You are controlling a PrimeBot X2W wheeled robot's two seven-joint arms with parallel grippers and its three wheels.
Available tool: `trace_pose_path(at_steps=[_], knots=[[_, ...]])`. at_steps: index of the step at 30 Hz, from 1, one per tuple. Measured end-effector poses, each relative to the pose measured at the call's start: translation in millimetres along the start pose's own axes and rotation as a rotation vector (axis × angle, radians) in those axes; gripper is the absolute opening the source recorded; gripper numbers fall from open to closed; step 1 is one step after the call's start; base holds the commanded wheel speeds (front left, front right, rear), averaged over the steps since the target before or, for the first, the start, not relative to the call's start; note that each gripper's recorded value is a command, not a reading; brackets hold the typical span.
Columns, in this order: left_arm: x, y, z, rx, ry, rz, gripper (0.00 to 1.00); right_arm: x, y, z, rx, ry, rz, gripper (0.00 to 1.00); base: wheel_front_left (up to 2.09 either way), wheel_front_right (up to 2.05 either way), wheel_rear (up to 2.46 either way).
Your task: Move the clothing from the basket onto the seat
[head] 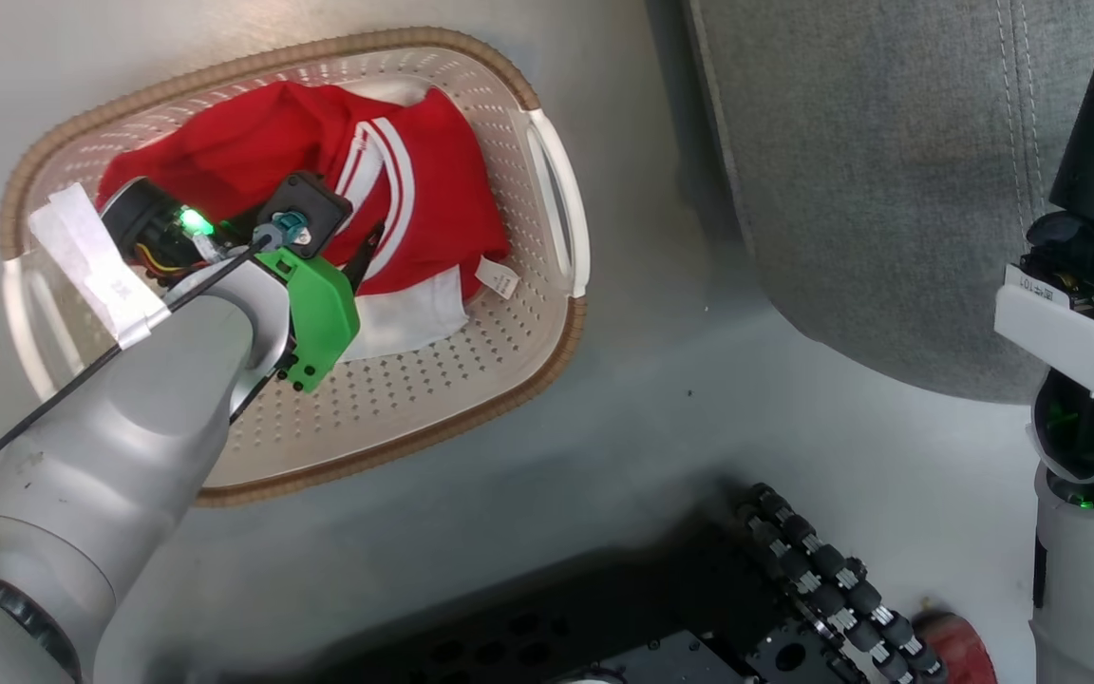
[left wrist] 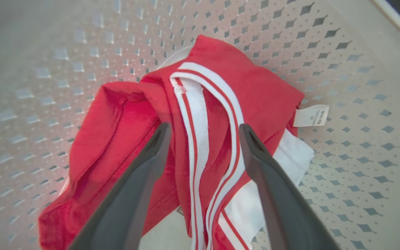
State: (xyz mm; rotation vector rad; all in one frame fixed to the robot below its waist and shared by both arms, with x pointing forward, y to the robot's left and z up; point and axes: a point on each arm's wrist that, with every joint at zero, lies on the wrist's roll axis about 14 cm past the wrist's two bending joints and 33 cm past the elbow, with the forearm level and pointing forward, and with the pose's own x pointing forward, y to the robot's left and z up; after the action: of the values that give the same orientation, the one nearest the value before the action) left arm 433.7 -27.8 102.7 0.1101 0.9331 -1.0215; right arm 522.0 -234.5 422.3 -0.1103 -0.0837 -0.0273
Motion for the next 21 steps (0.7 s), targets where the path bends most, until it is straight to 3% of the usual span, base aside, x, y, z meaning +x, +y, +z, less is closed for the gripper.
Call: trace_pose_path(at_steps=[20,21], knots=[[23.6,12.1,-26.3,0.057,0.064,0.030,1.00,-4.5,-0.2,-21.8,-0.021,0.053,0.005,1.00,0.00,0.00,0.00],[23.8,12.1,-26.1,0.059,0.064,0.031,0.89,-4.8,-0.7,-22.0,-0.022,0.054,0.004,1.00,0.00,0.00,0.00]])
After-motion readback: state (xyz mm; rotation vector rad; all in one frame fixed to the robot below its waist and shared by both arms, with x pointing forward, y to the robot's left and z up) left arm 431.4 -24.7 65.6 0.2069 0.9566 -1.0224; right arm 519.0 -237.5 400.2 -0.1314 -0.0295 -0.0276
